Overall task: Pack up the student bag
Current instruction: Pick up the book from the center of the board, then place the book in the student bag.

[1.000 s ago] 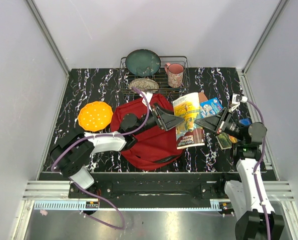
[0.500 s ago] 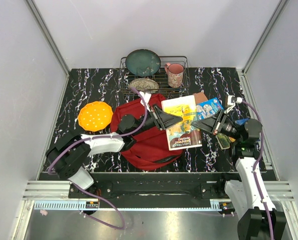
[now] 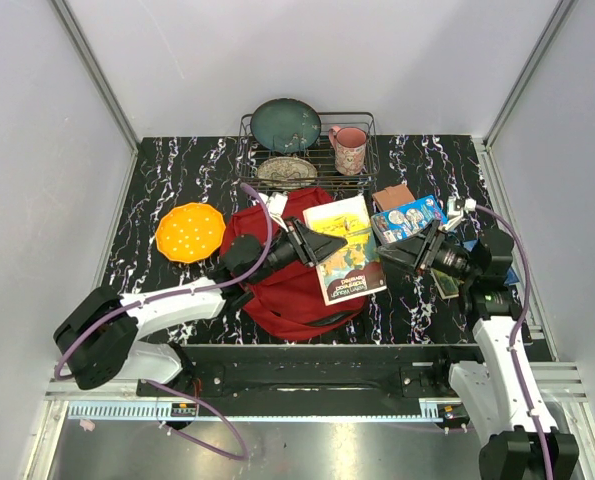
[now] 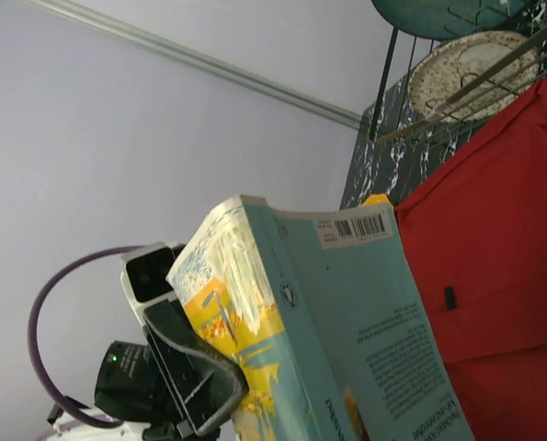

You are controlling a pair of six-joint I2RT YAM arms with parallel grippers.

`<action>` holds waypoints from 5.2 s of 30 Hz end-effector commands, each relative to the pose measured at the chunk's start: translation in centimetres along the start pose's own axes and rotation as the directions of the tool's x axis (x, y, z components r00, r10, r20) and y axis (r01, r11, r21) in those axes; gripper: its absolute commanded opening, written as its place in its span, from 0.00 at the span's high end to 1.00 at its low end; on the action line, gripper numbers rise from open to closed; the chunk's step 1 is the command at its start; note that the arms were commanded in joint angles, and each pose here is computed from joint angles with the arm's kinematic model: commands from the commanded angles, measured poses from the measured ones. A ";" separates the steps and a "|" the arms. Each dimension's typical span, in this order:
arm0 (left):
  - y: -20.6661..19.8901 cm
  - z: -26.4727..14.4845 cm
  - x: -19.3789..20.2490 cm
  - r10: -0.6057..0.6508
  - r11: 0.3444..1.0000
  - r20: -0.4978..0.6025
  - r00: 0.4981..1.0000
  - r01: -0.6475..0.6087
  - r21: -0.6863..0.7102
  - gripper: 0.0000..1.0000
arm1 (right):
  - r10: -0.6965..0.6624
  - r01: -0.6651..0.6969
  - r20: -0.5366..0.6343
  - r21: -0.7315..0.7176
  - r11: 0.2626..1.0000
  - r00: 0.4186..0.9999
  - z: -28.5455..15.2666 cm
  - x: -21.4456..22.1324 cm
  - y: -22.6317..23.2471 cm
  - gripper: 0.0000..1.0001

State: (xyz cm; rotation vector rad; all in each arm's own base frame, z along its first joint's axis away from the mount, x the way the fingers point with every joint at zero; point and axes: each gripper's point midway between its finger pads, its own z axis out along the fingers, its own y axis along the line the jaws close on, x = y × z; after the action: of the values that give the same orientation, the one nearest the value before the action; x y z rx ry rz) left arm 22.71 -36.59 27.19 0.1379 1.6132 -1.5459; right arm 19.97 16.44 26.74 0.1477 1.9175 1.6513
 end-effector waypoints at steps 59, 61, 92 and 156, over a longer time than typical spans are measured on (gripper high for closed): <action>0.8 -3.8 -4.1 0.216 0.958 0.050 0.975 -0.202 -0.205 0.01 | -0.327 0.312 -0.076 -0.160 0.937 0.942 3.1 3.8 2.9 1.00; 0.2 -3.5 -3.9 0.207 0.966 0.049 0.977 -0.196 -0.168 0.01 | -0.274 0.253 -0.090 -0.194 0.948 0.958 3.2 4.0 3.4 1.00; -5.2 -2.3 -3.3 0.017 0.959 0.054 0.998 -0.032 0.283 0.01 | -0.286 0.212 -0.106 -0.443 0.871 0.952 2.4 4.8 7.8 1.00; -0.9 -10.6 -8.4 0.013 1.000 0.438 0.899 -0.004 -0.021 1.00 | 0.146 -0.096 0.113 -0.361 0.928 0.983 14.1 7.0 2.3 0.36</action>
State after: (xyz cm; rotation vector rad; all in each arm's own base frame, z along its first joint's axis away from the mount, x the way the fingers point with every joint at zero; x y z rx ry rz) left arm 24.05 -23.64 26.72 -0.2509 1.4339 -1.2689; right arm 20.47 32.41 20.31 0.3185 1.7561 1.9017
